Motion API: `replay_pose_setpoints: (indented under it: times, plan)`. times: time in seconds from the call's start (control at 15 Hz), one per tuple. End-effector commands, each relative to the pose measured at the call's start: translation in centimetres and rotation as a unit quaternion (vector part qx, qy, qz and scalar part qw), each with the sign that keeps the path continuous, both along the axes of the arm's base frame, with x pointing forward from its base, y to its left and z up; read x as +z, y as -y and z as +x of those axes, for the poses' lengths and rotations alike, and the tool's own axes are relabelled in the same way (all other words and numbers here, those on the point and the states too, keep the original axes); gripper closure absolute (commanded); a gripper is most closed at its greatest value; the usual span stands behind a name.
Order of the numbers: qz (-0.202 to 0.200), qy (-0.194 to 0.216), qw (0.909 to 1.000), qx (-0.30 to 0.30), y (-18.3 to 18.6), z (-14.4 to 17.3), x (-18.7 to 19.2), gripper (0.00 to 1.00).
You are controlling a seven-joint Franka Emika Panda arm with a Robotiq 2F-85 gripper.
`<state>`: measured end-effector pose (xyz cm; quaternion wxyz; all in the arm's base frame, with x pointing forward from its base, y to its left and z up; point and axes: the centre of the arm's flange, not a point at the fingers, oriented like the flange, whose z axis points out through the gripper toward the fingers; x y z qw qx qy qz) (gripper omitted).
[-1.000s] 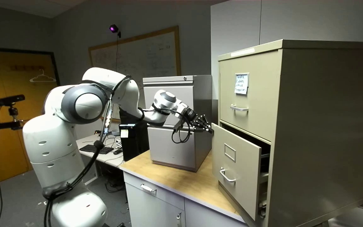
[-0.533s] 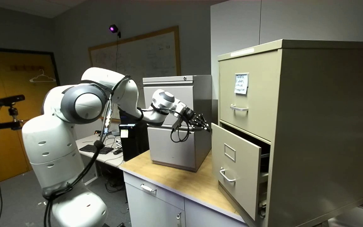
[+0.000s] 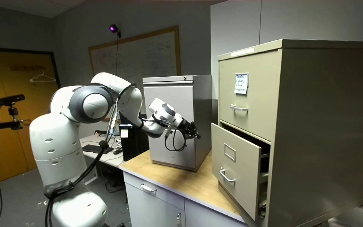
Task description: Close the bottom drawer
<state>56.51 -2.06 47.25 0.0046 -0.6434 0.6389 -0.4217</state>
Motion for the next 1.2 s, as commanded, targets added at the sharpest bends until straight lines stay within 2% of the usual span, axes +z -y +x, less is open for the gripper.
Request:
replay_pose_setpoints:
  times: [0.0,0.2,0.27,0.33,0.53,0.73,0.8,0.93,1.13]
  plan:
    - [0.09,-0.015,0.9945,0.051,-2.0,-5.3,-3.4,1.0]
    - [0.177,-0.048,0.9809,0.065,-1.9,-9.1,-5.6,1.0]
    - [0.204,-0.064,0.9755,0.052,-1.4,-10.2,-6.5,1.0]
    - [0.212,-0.08,0.9735,0.03,-0.8,-11.3,-7.7,1.0]
    - [0.212,-0.103,0.9705,-0.052,1.0,-12.9,-10.7,1.0]
    - [0.208,-0.096,0.9654,-0.125,2.5,-12.3,-12.1,1.0]
    - [0.202,-0.091,0.9632,-0.152,3.2,-12.0,-12.4,1.0]
    - [0.215,-0.079,0.9536,-0.196,5.2,-11.6,-12.3,1.0]
    - [0.216,-0.029,0.9456,-0.241,7.7,-10.9,-10.7,1.0]
